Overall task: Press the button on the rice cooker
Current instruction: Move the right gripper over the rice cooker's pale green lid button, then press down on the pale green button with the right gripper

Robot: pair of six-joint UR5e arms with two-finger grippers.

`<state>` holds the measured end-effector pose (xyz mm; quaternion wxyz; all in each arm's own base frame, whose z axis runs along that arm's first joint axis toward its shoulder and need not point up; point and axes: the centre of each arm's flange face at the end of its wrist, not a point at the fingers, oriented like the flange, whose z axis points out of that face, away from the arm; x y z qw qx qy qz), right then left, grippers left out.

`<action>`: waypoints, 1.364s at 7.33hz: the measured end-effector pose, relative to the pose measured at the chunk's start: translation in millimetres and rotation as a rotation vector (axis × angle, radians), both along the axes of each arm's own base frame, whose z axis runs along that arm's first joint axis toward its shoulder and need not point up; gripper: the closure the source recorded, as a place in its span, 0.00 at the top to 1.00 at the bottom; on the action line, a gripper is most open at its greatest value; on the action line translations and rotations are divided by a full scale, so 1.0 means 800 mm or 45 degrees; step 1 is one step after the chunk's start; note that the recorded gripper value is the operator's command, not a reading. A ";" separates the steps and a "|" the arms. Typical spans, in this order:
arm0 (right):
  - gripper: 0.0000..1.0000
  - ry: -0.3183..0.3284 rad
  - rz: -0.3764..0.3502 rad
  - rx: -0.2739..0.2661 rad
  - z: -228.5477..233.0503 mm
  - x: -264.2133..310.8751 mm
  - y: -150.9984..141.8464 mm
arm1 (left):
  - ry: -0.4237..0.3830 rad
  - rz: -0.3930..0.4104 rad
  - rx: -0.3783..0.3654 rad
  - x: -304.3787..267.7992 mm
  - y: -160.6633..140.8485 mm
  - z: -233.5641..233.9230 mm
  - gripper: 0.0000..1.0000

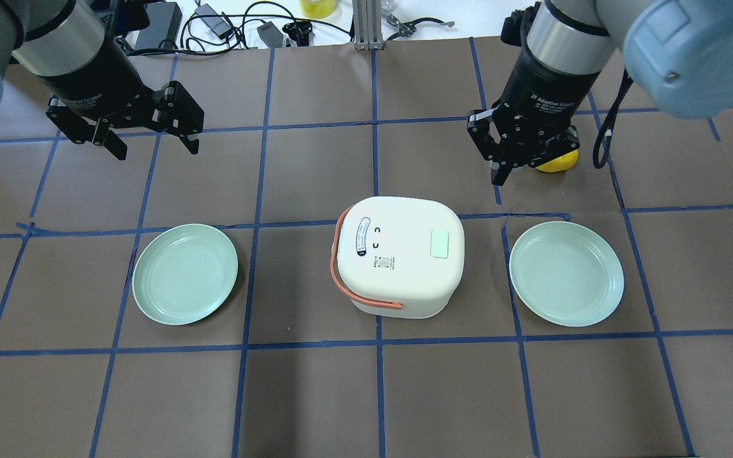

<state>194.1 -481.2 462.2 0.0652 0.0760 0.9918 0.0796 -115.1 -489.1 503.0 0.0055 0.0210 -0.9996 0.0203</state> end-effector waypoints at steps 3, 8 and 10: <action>0.00 0.013 0.004 0.037 -0.040 0.038 0.013 | 0.000 0.000 0.000 0.000 0.000 0.000 1.00; 0.00 0.021 0.048 0.083 -0.108 0.061 0.026 | 0.000 0.000 0.000 0.000 0.000 0.000 1.00; 0.00 0.023 0.051 0.104 -0.119 0.062 0.027 | 0.000 0.000 0.000 0.000 0.000 0.000 1.00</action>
